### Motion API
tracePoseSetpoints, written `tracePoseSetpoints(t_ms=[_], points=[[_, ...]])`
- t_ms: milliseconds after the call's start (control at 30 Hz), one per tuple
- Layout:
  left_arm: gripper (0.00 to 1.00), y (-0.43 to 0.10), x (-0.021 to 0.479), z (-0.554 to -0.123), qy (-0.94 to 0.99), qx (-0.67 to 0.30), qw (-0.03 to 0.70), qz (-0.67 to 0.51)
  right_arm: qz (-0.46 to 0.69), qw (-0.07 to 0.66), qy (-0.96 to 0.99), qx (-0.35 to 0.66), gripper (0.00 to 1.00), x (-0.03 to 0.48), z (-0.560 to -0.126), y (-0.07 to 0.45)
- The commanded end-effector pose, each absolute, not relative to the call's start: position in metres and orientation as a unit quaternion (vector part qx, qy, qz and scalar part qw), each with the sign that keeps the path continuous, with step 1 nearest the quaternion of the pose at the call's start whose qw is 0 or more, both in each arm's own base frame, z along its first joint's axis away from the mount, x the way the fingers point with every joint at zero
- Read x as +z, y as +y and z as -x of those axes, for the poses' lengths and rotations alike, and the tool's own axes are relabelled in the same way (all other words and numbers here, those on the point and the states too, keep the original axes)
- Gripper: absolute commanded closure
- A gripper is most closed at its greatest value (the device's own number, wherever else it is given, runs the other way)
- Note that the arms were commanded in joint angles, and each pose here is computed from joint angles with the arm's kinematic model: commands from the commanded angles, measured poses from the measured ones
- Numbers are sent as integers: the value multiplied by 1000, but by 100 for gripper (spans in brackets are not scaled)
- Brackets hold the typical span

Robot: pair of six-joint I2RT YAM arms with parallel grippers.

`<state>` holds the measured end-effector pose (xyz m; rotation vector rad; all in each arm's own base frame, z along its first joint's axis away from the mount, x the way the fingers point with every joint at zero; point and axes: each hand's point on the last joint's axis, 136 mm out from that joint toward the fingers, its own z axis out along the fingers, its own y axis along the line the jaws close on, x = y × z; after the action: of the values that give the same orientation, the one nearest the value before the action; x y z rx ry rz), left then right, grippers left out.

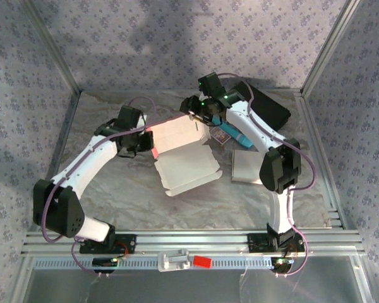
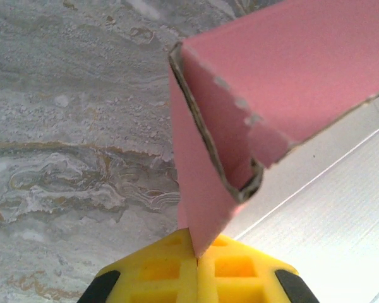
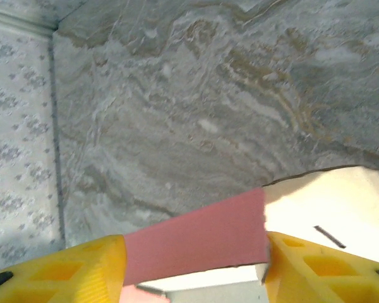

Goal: Fold the paper box

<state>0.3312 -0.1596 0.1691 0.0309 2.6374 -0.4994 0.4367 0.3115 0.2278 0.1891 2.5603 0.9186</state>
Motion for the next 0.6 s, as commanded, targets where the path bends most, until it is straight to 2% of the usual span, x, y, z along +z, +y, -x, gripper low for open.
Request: tracePoseSetpoints(t_ms=[0,200,300,433,567], points=[[100,-173,190,-345,939,-227,253,-58,-32,237,898,370,41,283,-419,291],[100,-185,204,-380,908,-305,266,-108,55,317,858,400,44,339,-401,240],[100,-193,204,-397,896,-325,263,-149,53,357,844,396,46,350,-398,206],[100,-210,214,-406,867,-362,270,-212,36,397,825,399,53,342,-394,155],[100,-225,227,-401,833,-403,271,-264,55,417,802,423,53,324,-386,124]])
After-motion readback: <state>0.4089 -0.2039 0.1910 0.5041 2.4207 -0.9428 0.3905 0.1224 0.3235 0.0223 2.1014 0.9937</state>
